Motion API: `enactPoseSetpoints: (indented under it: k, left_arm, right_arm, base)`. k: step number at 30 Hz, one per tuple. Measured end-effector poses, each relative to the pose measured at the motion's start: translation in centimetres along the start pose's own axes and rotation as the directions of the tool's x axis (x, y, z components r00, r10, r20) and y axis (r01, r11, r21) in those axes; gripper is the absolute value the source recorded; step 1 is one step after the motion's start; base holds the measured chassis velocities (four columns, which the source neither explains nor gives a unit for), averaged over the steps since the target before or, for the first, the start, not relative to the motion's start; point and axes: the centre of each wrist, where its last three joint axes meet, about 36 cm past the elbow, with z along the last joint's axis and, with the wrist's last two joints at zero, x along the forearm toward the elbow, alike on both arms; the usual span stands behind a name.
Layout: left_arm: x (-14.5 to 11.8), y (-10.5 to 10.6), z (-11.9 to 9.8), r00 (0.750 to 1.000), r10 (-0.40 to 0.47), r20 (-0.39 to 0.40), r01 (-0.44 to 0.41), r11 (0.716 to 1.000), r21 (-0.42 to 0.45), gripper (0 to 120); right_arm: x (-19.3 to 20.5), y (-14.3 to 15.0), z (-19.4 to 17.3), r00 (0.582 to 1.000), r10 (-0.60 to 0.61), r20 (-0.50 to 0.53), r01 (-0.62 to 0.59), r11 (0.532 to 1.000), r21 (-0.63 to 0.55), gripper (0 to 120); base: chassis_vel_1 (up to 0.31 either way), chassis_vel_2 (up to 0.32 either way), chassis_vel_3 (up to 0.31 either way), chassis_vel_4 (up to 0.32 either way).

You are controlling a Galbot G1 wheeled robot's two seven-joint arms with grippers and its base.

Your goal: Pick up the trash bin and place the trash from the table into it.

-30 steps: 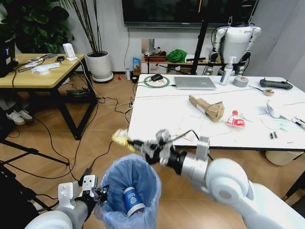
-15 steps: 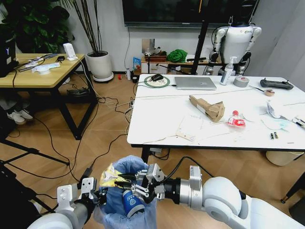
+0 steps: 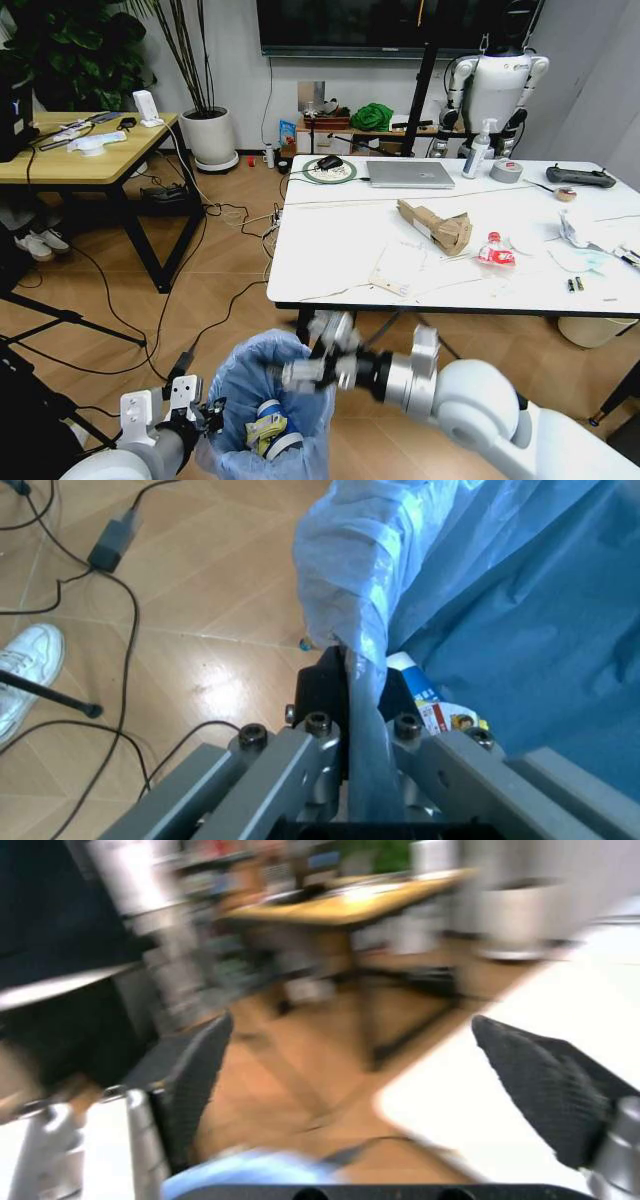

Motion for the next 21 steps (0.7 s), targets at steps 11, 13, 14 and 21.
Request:
enactPoseSetpoints:
  k: [11,13,14,21]
  left_arm:
    - [0.0,-0.1,0.0,1.0,0.008,-0.007,-0.008,1.0,-0.012,0]
    - [0.0,0.0,0.0,1.0,0.007,-0.007,-0.007,1.0,-0.014,0]
    - [0.0,0.0,0.0,1.0,0.007,-0.006,-0.007,1.0,-0.015,0]
    - [0.0,0.0,0.0,1.0,0.011,-0.001,-0.011,1.0,-0.028,0]
  right_arm:
    - [1.1,-13.9,-1.3,0.847,0.526,-0.072,-0.531,0.837,-0.131,100]
    - [1.1,-15.2,-1.2,0.837,0.541,-0.082,-0.548,0.823,-0.152,100]
    - [1.1,-16.0,-1.3,0.833,0.546,-0.09,-0.553,0.815,-0.175,100]
    - [0.4,-19.7,-1.5,0.845,0.516,-0.137,-0.531,0.783,-0.324,100]
  base:
    - [0.0,0.0,0.0,0.0]
    - [0.0,0.0,0.0,0.0]
    - [0.0,0.0,0.0,0.0]
    - [0.0,0.0,0.0,0.0]
